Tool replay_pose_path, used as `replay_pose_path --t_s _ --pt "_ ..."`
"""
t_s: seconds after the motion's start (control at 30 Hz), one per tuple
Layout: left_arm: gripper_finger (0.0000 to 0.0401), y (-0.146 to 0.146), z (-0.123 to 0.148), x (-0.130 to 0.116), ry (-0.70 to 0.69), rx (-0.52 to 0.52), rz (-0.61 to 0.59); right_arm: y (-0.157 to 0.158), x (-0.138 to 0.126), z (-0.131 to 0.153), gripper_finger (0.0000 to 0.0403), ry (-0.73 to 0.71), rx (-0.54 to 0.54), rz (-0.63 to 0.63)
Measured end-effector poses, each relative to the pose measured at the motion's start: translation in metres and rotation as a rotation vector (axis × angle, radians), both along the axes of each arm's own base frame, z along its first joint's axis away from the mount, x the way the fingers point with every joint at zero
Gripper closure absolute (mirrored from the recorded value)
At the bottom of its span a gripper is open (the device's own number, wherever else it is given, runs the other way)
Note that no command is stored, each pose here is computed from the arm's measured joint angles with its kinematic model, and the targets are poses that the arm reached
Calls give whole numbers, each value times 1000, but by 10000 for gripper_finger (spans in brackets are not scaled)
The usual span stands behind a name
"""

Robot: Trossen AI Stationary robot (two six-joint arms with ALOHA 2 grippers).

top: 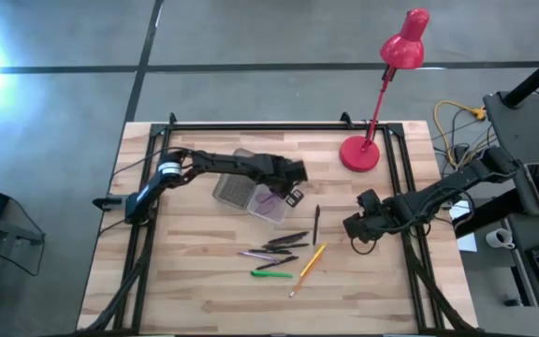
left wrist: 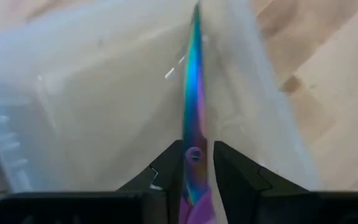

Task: Pick & place school supplies into a supply box
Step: Put the violet scissors into the supply box, then put the black pen into the supply box

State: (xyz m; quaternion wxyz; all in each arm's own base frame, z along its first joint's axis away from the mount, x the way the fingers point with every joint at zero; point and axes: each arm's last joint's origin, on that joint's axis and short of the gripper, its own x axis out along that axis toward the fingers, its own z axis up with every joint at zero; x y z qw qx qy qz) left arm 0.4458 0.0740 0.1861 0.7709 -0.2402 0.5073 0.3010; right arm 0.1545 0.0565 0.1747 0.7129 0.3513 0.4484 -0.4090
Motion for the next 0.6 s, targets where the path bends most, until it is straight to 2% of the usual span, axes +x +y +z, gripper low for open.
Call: replay_pose_path --t_s 0.1,0.3,0.37,0.47,0.6 --pt "316 -1 9 -1 -18 25 1 0 0 0 211 -1 0 0" --pt "266 -2 26 -11 -2 32 -5 2 2 0 211 -6 32 26" --pt "255 -8 41 -18 6 48 -47 4 5 1 211 -23 78 63" --pt "249 -31 66 -29 -22 94 -187 10 16 2 211 -103 151 120" --pt "248 -59 93 -50 -108 190 -272 9 36 1 211 -216 218 74"
